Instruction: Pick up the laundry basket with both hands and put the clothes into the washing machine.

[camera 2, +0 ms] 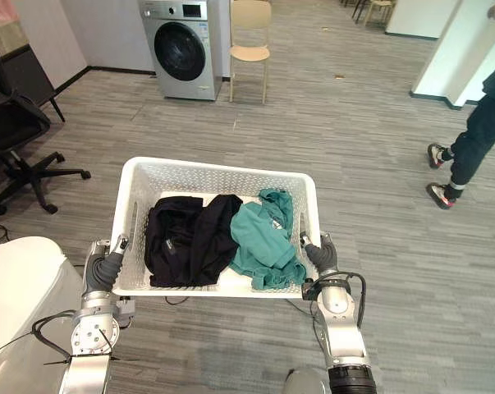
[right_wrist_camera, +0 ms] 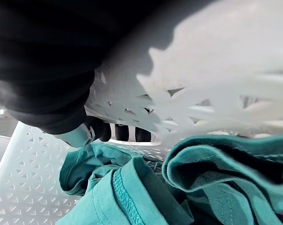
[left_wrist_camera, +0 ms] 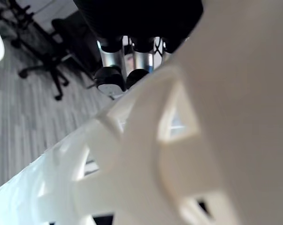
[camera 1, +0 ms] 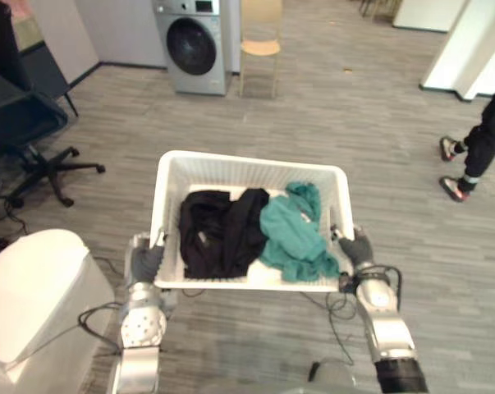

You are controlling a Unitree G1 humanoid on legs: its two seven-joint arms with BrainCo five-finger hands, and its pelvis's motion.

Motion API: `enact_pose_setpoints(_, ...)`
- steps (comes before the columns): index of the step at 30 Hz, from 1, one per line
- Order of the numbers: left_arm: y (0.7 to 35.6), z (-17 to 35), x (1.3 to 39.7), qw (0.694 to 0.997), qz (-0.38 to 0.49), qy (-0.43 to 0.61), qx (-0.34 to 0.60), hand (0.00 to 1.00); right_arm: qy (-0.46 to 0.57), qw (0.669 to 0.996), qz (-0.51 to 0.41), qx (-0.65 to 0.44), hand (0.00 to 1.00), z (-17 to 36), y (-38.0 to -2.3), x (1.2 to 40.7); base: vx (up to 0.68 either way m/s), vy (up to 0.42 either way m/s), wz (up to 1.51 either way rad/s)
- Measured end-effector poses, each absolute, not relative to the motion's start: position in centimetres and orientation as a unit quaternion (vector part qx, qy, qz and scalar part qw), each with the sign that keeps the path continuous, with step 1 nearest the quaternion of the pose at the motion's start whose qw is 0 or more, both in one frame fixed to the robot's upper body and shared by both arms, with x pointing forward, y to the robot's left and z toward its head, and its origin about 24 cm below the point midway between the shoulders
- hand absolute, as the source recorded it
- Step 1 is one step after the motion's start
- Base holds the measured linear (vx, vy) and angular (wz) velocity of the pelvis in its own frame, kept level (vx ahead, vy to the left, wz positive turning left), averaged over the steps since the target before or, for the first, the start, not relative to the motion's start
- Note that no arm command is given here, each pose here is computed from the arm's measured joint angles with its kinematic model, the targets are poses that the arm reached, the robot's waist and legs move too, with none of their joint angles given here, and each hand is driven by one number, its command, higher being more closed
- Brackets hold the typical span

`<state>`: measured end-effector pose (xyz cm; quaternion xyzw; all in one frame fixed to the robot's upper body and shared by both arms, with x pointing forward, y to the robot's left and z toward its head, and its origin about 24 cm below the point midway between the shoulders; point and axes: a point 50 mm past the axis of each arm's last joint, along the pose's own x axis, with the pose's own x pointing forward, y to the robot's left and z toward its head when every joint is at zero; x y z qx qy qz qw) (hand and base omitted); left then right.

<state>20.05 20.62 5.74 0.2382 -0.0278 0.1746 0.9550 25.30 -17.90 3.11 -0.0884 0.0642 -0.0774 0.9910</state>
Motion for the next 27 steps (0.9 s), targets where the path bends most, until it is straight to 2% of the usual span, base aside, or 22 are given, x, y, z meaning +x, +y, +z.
enact_pose_setpoints(8, 19.8, 4.7, 22.0, 0.959, 0.169, -0.012, 0.227, 1.00, 0.068, 0.988, -0.089, -0.102, 1.00, 3.1, -18.8, 25.3, 0.74, -0.095, 0.08)
enact_pose_setpoints(11, 19.3, 4.0, 21.5, 0.963, 0.156, -0.003, 0.219, 1.00, 0.080, 0.986, -0.099, -0.109, 1.00, 2.7, -19.3, 24.7, 0.71, -0.090, -0.09)
enact_pose_setpoints(15, 20.3, 4.7, 20.5, 0.962, 0.171, -0.022, 0.209, 1.00, 0.048, 0.990, -0.090, -0.101, 1.00, 4.0, -18.3, 25.2, 0.57, 0.003, -0.54)
enact_pose_setpoints(27, 19.8, 4.8, 20.8, 0.968, 0.177, -0.015, 0.178, 1.00, 0.049, 0.989, -0.081, -0.115, 1.00, 4.2, -18.5, 26.7, 0.58, 0.335, -0.06)
